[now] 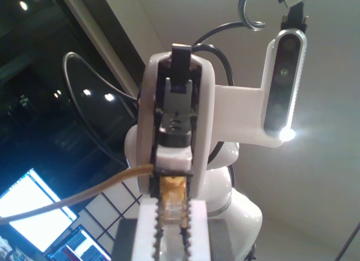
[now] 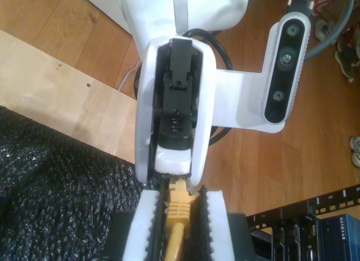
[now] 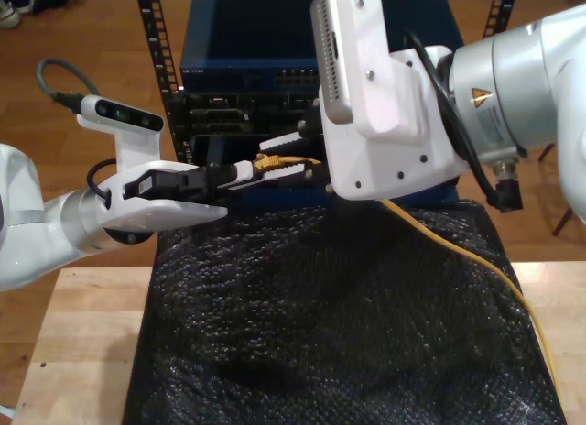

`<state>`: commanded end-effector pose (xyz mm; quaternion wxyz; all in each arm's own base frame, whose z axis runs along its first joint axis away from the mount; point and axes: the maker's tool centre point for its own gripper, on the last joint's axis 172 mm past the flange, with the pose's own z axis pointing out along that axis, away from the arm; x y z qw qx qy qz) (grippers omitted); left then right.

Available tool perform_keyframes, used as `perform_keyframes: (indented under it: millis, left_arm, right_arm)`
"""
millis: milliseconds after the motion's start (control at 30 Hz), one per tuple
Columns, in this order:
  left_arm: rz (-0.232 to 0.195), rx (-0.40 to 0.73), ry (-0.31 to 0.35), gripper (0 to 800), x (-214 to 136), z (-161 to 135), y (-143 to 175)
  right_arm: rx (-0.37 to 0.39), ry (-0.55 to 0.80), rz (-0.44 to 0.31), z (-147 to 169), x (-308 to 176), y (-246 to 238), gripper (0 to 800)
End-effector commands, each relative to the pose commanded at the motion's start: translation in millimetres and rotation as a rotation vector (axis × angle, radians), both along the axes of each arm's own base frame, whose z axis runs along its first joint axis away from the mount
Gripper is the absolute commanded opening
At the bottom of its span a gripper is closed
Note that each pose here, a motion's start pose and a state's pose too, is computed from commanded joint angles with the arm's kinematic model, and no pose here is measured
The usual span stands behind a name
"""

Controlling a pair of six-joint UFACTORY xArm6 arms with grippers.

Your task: Grab the cable and plug it in

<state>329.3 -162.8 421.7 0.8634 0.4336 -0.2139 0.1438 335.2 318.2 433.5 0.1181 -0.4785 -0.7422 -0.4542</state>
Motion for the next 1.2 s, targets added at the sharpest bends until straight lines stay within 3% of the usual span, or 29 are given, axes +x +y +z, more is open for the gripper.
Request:
perform_keyframes:
  millis: [367, 767, 800, 867, 967, 1200]
  left_arm:
    - [-0.006, -0.007, 0.0, 43, -1.4, 1.4, 0.9]
    - [-0.006, -0.007, -0.002, 46, -1.2, 1.7, 0.9]
    - [-0.006, -0.007, -0.002, 68, -1.2, 1.7, 0.9]
    - [-0.008, -0.01, 0.004, 202, -1.6, 1.2, 0.6]
    - [-0.006, -0.017, 0.01, 341, -0.2, -0.2, 1.4]
    - [0.028, -0.041, 0.007, 602, 8.0, 3.6, 3.8]
  right_arm:
    - [0.002, -0.001, -0.001, 1.4, -0.4, -0.3, 138]
    - [0.001, 0.0, -0.001, 0.1, -1.3, -0.7, 28]
    - [0.002, -0.001, -0.002, 0.3, -0.9, -0.8, 18]
    - [0.0, -0.002, -0.002, 0.1, -0.9, -1.0, 12]
    - [0.002, -0.001, -0.002, 0.3, -0.9, -0.8, 4]
    - [0.005, 0.003, -0.003, 0.8, -1.1, 0.1, 2]
